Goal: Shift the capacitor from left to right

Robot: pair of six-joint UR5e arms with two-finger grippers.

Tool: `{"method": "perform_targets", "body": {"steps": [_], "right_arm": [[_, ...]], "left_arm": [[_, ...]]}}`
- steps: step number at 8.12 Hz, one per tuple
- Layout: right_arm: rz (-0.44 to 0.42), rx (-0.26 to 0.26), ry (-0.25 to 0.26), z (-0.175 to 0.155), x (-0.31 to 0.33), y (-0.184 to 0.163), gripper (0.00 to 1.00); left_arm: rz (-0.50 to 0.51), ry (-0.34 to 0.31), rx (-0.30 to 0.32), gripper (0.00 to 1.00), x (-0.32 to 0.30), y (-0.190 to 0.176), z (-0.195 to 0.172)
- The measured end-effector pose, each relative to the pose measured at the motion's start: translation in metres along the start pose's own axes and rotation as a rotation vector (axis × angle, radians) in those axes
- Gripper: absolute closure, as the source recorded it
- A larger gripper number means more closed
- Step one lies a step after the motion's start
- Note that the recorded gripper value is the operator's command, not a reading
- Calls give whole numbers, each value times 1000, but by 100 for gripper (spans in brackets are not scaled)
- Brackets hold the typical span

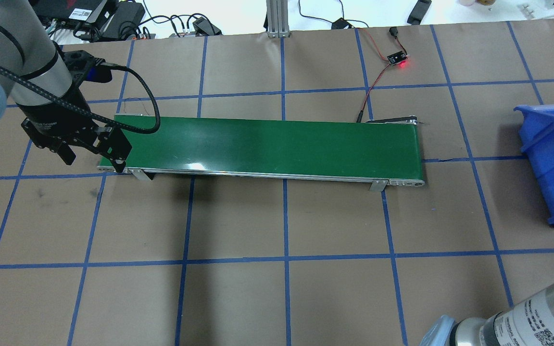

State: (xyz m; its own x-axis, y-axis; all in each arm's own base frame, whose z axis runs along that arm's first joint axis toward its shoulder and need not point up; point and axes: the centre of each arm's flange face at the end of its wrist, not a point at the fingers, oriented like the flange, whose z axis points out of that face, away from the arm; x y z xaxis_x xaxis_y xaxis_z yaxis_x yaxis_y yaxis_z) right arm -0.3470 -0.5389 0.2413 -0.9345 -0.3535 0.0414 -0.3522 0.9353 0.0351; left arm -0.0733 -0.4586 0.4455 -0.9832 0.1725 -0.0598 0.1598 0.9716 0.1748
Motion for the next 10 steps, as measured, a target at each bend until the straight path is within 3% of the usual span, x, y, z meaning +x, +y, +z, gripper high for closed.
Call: {"method": "perform_targets", "body": {"steps": [3, 5, 8, 10], "right_arm": [[11, 6, 13, -15, -2, 4, 0], [17, 59, 25, -71, -21, 7, 0], [72, 149, -17, -184, -115, -16, 0], [157, 138, -55, -227, -218, -59, 0]], "left_arm": [[-4, -38, 10, 0, -4, 3, -14], [-14, -64, 19, 0, -8, 1, -22], [-3, 75, 72, 0, 11, -3, -26], [0, 96, 80, 0, 13, -3, -28]]}}
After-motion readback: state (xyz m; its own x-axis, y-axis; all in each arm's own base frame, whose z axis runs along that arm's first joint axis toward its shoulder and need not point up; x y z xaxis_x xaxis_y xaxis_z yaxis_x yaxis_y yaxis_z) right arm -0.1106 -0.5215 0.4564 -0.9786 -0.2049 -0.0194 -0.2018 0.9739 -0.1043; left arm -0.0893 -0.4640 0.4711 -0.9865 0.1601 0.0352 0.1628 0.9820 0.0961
